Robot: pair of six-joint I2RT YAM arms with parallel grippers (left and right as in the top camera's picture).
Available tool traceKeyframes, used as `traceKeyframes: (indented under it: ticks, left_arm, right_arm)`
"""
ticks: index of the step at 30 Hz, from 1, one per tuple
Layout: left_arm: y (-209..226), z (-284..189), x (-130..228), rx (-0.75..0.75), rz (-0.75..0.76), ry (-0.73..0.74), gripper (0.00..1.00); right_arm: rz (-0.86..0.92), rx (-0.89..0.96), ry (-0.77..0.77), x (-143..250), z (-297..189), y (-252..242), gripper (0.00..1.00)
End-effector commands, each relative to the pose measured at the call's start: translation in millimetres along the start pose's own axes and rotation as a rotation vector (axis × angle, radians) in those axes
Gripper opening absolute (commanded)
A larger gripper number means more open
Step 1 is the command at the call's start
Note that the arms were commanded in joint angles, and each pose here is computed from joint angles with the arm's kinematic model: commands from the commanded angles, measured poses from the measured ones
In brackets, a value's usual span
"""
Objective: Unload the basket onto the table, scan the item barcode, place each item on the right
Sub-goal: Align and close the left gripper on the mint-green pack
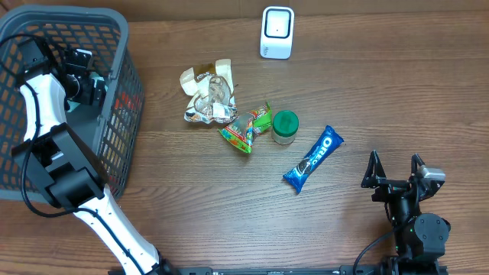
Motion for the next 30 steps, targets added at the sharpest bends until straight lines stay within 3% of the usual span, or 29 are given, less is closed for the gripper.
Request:
traceKeyframes:
  ticks: [1, 3, 5, 6, 19, 22, 28, 30]
  left_arm:
    - [-27.6, 56.1, 33.1, 0.106, 0.004, 0.114, 0.92]
    - [-32.2, 60.3, 39.1, 0.127, 0.001, 0.137, 0.80]
    - [-36.9, 62.6, 45.2, 0.149, -0.003, 0.163, 0.61]
    - [-39.2, 64.2, 48.3, 0.159, -0.004, 0.175, 0.58]
    - [-54.9, 57.7, 64.2, 0.234, -0.063, 0.260, 0.54]
    - [-56.0, 57.2, 65.0, 0.237, -0.068, 0.266, 0.58]
    - [-53.6, 58.4, 62.5, 0.225, -0.068, 0.253, 0.88]
    - [-50.2, 59.8, 59.6, 0.209, -0.066, 0.237, 0.91]
  right_arm:
    - [0.004, -0.004, 0.003, 3.0, 0.7, -0.2, 1.00]
    - [0.004, -0.004, 0.003, 3.0, 0.7, -0.2, 1.00]
    - [0.004, -0.004, 0.003, 3.0, 0.7, -0.2, 1.00]
    - [0.004, -0.004, 0.003, 3.0, 0.7, -0.2, 1.00]
    - [0.004, -0.004, 0.003, 3.0, 0.7, -0.2, 1.00]
    - [0.004, -0.004, 0.003, 3.0, 0.7, -0.2, 1.00]
    - [0.004, -0.004, 0.003, 3.0, 0.7, -0.2, 1.00]
    - [0.004, -0.004, 0.003, 3.0, 0.7, -0.2, 1.00]
Point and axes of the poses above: each gripper's point midway between its finger pads, its own z axis out along the fingers, its own y axis along the line the jaws close on, x = y × z, the point moved 4 cm from there along -z, back along the fingers, and after that the axes turned 2 degrees about z, right-handed, at the moved point
